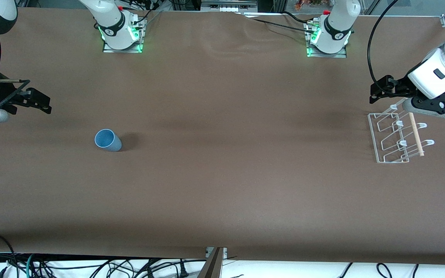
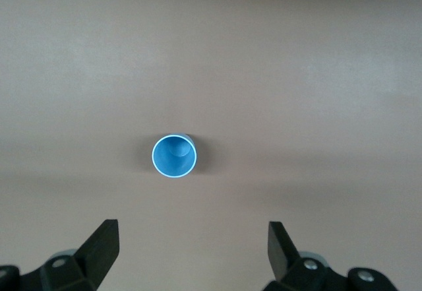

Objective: Transfer cup to left arm and place on rack
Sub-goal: 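Move the right gripper toward the light-blue cup on the table, then grasp the light-blue cup by its base with the right gripper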

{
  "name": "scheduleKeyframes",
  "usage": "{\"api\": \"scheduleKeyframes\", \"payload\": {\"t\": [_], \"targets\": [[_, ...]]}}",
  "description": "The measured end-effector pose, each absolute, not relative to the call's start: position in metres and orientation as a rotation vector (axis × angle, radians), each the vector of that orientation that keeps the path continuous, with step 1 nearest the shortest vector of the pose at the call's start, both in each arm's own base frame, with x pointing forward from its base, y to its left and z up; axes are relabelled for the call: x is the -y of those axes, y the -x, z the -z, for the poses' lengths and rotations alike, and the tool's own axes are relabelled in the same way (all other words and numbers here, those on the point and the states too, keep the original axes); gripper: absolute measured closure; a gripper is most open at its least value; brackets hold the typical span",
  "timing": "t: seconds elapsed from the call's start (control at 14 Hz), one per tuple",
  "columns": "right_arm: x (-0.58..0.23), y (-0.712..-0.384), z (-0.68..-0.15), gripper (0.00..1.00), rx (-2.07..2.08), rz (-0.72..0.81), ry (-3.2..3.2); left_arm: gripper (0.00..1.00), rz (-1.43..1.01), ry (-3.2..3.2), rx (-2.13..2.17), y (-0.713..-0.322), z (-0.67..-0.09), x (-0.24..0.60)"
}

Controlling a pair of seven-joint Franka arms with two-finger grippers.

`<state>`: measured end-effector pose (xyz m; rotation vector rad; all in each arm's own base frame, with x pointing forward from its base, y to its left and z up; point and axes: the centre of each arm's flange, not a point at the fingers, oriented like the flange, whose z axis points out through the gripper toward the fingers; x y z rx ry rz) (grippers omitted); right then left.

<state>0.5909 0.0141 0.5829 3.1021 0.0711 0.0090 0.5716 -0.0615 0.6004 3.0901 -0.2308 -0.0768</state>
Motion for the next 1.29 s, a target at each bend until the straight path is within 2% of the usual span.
{"api": "scheduleKeyframes", "payload": {"t": [0.64,1.0,1.29], "targets": [[-0.014,-0.595,-0.569,0.0,-0.067,0.027,-3.104,0.0,0.077,-3.09,0.231,-0.572,-0.6,0.061],[-0.013,-0.623,-0.471,0.0,-0.074,0.181,-3.108,0.0,0.077,-3.09,0.231,-0.572,-0.6,0.061],[-0.014,-0.637,-0.396,0.0,-0.082,0.153,-3.119,0.0,0.077,-3.09,0.231,-0.572,-0.6,0.061]]}}
